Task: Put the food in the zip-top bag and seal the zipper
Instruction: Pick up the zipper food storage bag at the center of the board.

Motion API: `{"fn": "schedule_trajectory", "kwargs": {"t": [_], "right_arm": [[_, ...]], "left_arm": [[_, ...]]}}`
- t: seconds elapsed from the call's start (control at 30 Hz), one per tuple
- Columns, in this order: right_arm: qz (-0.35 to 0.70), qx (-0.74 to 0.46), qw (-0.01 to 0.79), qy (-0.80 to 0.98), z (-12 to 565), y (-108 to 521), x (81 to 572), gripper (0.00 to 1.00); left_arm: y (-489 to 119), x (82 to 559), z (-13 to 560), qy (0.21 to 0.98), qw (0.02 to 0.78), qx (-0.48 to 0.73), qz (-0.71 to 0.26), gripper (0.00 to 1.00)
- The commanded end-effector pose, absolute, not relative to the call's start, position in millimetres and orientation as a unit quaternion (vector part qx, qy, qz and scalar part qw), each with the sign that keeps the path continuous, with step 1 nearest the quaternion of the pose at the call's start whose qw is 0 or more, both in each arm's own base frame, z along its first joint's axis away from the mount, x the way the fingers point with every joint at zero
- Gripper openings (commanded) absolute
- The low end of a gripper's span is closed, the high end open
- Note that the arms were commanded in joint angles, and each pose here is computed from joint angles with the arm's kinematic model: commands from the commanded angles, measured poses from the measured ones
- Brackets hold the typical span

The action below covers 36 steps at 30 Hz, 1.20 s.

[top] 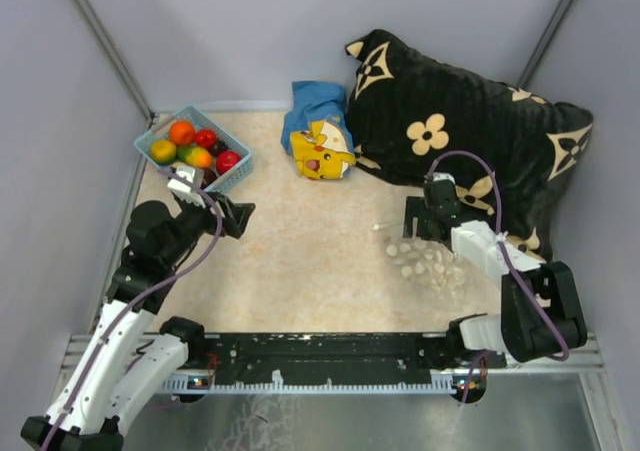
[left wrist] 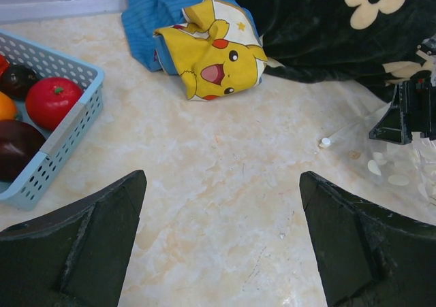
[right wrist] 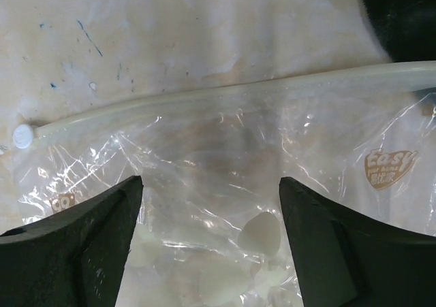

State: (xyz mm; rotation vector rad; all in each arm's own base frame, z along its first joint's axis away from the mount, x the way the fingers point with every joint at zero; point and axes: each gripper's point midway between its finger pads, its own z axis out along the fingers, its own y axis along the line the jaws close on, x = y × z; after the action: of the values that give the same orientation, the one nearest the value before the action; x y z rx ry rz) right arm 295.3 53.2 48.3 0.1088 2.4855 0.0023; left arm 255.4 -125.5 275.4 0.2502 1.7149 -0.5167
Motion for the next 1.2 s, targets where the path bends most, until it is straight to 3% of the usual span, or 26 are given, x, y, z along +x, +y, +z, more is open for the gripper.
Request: {"fn": "schedule_trajectory", "kwargs": {"t": [0.0,0.1,0.27,0.4,0.6,1.17], "right_arm": [[0.014,0.033,0.362,0.931,64.1,64.2,317.1,0.78],[0.017,0.025,0.355,0.934,58.7,67.2,316.7,0.61],[0.024,0.009,0.356,0.934,59.2,75.6,315.3,0.22],[0.044,-0.017,0.379,0.924,76.6,92.3,314.0,0.00],[0.082,-0.074,0.411,0.905,105.8,122.1,312.4,0.00],[0.207,-0.296,0.492,0.792,183.1,208.7,308.5,0.00]], "left_arm": [[-133.8,252.2,282.1,0.740,0.615,0.131,-0.238,1.00],[-136.1,252.0,280.2,0.742,0.610,0.133,-0.243,1.00],[-146.2,246.7,277.2,0.742,0.595,0.153,-0.267,1.00],[-161.2,236.2,276.4,0.738,0.573,0.170,-0.312,1.00],[-181.3,227.8,267.5,0.746,0.523,0.171,-0.375,1.00],[-207.3,280.7,237.0,0.779,0.452,0.070,-0.429,0.99]]}}
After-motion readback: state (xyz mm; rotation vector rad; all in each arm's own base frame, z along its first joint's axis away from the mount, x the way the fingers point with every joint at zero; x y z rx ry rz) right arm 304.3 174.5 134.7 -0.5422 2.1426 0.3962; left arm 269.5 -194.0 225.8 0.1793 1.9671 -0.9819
